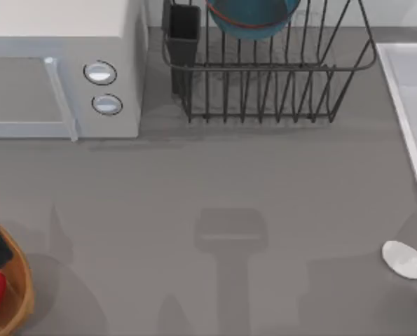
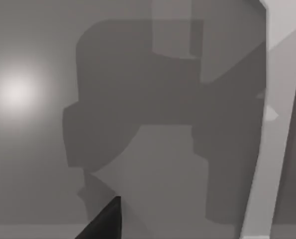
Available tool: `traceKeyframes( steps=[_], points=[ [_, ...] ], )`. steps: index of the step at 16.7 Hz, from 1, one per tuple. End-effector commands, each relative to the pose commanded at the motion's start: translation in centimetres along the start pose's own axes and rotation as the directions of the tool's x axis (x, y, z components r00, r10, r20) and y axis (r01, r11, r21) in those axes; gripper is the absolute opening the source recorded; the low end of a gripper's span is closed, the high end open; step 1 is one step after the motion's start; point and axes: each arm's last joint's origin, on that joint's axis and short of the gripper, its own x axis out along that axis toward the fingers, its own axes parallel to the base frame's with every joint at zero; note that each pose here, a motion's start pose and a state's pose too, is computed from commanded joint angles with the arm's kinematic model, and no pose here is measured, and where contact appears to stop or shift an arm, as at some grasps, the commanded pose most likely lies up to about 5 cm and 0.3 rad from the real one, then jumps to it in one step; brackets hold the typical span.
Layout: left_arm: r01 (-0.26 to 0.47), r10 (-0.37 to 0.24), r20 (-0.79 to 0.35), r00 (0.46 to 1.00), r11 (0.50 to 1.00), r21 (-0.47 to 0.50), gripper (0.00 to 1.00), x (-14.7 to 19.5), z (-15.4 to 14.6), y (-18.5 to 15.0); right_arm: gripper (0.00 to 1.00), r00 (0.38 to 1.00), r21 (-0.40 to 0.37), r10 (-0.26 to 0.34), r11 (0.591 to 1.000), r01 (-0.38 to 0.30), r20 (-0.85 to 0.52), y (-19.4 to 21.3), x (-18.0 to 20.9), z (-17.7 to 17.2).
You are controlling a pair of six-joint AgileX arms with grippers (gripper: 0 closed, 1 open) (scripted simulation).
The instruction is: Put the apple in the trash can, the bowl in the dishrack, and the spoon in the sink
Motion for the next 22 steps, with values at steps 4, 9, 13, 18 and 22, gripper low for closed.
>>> traceKeyframes(
  steps=[4,9,13,18,22],
  points=[
    [0.000,0.000,0.000,1.000,1.000,0.000,1.00,0.0,0.0,0.0,0.00,1.000,-0.007,-0.017,1.000,0.017,0.015,-0.6,-2.0,0.5],
    [0.000,0.000,0.000,1.000,1.000,0.000,1.00,0.0,0.0,0.0,0.00,0.999,-0.005,0.034,0.999,-0.034,-0.030,-0.3,-6.4,0.3],
    [0.000,0.000,0.000,1.000,1.000,0.000,1.00,0.0,0.0,0.0,0.00,1.000,0.000,0.001,1.000,-0.001,-0.001,0.0,-9.9,0.1],
    [0.000,0.000,0.000,1.000,1.000,0.000,1.00,0.0,0.0,0.0,0.00,1.000,0.000,0.004,1.000,-0.004,-0.003,0.0,-9.8,0.2],
    [0.000,0.000,0.000,1.000,1.000,0.000,1.00,0.0,0.0,0.0,0.00,1.000,-0.008,0.019,1.000,-0.019,-0.016,-1.6,-10.7,1.4]
  ],
)
